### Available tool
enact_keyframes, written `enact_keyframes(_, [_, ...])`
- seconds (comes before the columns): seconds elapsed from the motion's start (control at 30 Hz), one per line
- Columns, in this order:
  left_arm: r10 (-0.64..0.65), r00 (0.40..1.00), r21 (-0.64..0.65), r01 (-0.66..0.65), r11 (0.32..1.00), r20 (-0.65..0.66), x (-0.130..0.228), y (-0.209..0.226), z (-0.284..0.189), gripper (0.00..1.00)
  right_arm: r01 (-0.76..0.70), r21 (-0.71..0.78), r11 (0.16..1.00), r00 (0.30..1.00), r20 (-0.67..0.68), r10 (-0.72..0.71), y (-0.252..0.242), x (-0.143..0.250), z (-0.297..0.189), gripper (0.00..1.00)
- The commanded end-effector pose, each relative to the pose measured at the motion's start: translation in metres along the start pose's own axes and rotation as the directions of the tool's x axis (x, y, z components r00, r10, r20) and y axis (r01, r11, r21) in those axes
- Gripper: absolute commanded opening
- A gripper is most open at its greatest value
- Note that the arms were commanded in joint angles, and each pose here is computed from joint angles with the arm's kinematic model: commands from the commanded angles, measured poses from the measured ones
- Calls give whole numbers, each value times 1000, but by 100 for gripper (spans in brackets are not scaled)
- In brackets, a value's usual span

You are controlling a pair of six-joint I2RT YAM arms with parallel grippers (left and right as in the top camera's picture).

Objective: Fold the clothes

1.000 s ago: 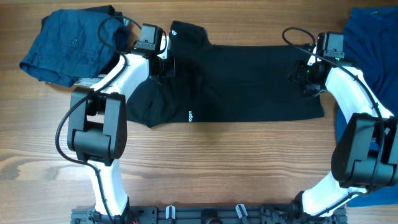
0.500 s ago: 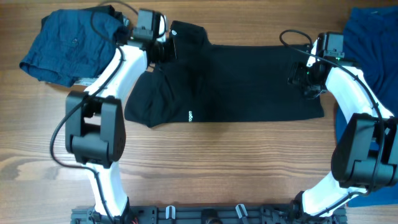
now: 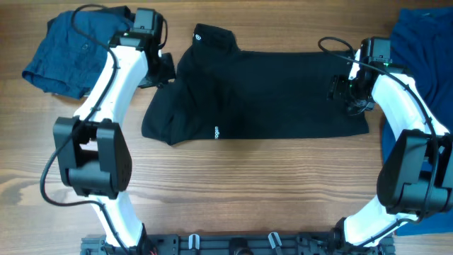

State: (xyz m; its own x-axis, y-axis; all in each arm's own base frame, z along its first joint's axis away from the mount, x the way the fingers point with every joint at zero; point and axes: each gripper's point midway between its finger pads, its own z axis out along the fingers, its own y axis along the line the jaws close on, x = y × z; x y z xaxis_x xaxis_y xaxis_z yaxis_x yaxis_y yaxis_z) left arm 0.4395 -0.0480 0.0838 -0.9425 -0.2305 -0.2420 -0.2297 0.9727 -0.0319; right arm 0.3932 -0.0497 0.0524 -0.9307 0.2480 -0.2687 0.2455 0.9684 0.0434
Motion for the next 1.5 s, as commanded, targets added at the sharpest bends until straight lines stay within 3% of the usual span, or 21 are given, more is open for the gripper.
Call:
enact_keyframes(0.0, [-57,996,-57,53,997,-64,9,18,29,4,17,9,1000,998,53,-17,-2,-13,-15,76])
enact_keyframes(0.3, [-78,978,-75,64,995,-193,34,16,83,4,19,8,1000,998,55,-19,-2,-14,-16,77])
enact_keyframes(0.47, [-88,972,-90,70,993,-220,41,19,86,4,19,9,1000,998,55,-20,-2,-14,-16,77])
enact_keyframes(0.67, [-285,939,-377,199,905,-190,60,65,72,4,20,9,1000,998,55,-20,-2,-14,-16,78])
enact_keyframes(0.83, [-297,936,-418,196,887,-192,64,72,67,4,19,9,1000,998,55,-20,-2,-14,-16,78])
enact_keyframes(1.13, [-263,964,-295,241,925,-37,32,43,21,4,19,9,1000,998,55,-20,-2,-14,-15,79])
enact_keyframes(1.17, [-251,967,-289,230,929,-38,31,40,21,4,19,9,1000,998,55,-20,-2,-14,-15,79])
enact_keyframes(1.3, [-55,990,-56,48,997,-133,31,-5,47,4,19,9,1000,998,53,-19,-2,-13,-15,79])
enact_keyframes(1.47, [-10,979,-45,1,999,-203,45,-10,72,4,19,10,1000,999,47,-20,-2,-12,-15,79])
